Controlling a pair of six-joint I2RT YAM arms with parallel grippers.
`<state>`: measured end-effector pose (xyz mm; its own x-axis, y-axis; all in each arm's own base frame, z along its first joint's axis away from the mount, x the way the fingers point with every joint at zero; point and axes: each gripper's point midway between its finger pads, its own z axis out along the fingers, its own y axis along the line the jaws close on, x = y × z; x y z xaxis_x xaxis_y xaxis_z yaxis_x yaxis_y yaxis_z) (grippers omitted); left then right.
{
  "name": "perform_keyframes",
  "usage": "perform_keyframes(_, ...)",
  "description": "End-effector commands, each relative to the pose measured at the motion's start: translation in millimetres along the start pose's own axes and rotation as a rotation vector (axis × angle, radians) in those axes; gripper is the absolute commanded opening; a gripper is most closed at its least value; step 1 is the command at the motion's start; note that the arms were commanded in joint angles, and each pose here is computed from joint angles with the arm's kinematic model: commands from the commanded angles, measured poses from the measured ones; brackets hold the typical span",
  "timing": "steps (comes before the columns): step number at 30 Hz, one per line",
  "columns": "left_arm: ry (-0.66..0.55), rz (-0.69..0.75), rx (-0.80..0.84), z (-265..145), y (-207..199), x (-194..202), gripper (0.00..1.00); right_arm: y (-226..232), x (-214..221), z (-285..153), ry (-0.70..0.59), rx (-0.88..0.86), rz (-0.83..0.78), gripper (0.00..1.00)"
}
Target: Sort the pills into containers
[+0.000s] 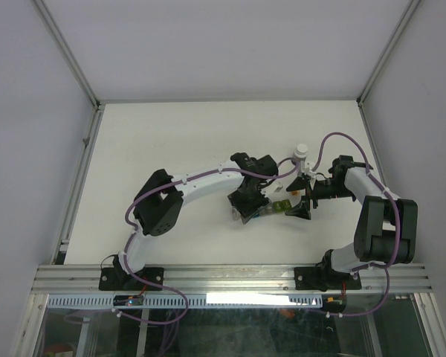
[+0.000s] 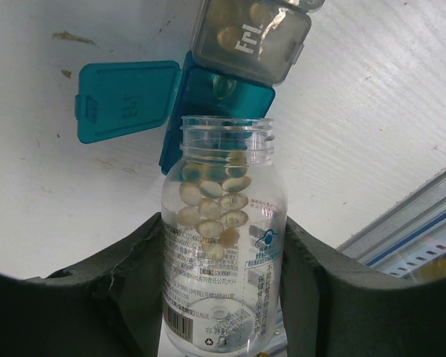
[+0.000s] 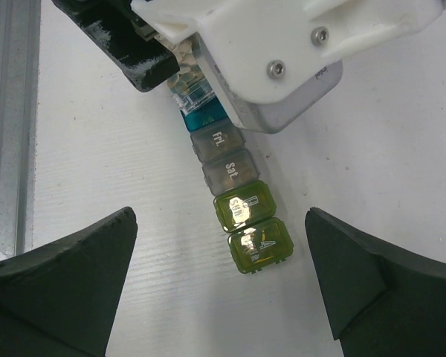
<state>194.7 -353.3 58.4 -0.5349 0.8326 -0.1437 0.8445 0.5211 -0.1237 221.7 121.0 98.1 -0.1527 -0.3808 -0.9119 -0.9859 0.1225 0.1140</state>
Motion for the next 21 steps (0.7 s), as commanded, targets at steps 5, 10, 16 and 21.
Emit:
perform_keyframes(5, -0.101, -0.048, 0.023, -29, -2, -21, 0.00, -3, -11, -3, -0.024, 0.022, -0.037, 1.00)
perform_keyframes(10, -0.096, -0.057, 0.025, -29, -1, -18, 0.00, -4, -10, -4, -0.023, 0.021, -0.035, 0.99)
perform_keyframes(16, -0.098, -0.046, -0.001, -26, -1, -13, 0.00, -3, -11, -4, -0.026, 0.020, -0.039, 1.00)
perform_keyframes(21, -0.187, -0.012, -0.001, -37, -6, -22, 0.00, -3, -11, -3, -0.028, 0.017, -0.037, 0.99)
